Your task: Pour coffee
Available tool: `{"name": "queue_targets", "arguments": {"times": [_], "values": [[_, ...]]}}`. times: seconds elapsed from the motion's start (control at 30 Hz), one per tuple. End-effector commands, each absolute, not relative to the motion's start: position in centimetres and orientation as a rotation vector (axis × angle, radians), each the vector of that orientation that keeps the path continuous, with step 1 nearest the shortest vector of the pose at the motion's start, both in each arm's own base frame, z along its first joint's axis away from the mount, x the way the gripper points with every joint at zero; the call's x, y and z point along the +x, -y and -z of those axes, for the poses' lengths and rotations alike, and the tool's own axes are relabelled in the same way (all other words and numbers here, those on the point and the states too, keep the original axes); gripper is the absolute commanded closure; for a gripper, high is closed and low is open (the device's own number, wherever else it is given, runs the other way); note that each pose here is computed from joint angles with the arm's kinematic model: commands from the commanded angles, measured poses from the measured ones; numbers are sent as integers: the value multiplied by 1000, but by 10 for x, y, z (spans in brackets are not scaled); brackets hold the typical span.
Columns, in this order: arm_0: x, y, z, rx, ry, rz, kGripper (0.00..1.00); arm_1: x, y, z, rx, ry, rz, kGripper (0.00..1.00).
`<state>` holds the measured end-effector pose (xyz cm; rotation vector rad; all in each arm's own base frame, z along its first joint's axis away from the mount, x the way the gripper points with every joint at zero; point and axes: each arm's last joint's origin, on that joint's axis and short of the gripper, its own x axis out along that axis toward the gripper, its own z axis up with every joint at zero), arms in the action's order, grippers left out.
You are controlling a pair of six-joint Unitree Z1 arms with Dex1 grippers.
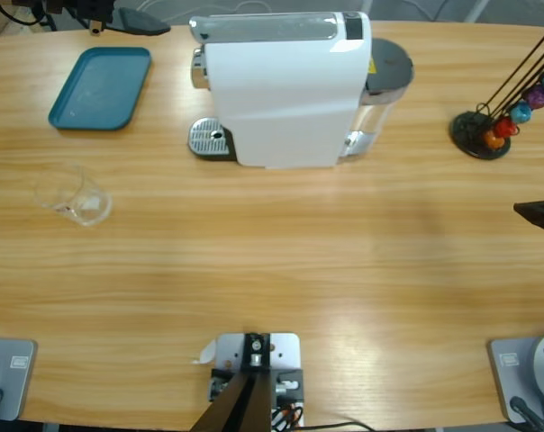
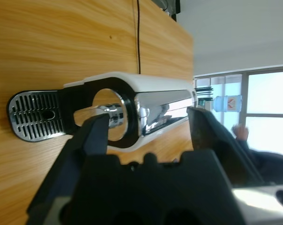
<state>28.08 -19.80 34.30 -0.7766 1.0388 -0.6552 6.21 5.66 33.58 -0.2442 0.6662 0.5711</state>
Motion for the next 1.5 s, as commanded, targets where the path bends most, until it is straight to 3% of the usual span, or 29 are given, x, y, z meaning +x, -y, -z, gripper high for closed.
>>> {"name": "queue_targets", "arguments": {"times": [0.03, 0.33, 0.4, 0.43, 0.47, 0.73, 0.77, 0.8, 0.83, 1.17, 1.5], "values": [[278, 212, -308, -698, -1172, 635, 356, 62, -59, -331, -243, -685, -590, 13], [285, 228, -309, -663, -1153, 657, 364, 62, -60, -331, -246, -689, -592, 13], [285, 228, -309, -662, -1154, 656, 539, 62, -59, -331, -244, -688, -594, 13], [285, 227, -310, -662, -1151, 657, 678, 62, -59, -331, -244, -688, -595, 13], [284, 227, -311, -662, -1146, 659, 727, 62, -59, -331, -244, -689, -595, 13], [281, 223, -324, -664, -1104, 665, 774, 62, -60, -331, -245, -689, -598, 13], [281, 224, -324, -664, -1105, 669, 816, 62, -60, -331, -245, -689, -598, 13], [281, 224, -324, -661, -1102, 678, 939, 62, -60, -331, -245, -689, -598, 13], [281, 224, -325, -658, -1098, 685, 996, 62, -60, -331, -245, -689, -598, 13], [279, 235, -336, -622, -1058, 778, 1000, 62, -59, -331, -244, -687, -599, 13], [270, 233, -414, -600, -789, 850, 1000, 59, -52, -327, -224, -636, -560, 13]]}}
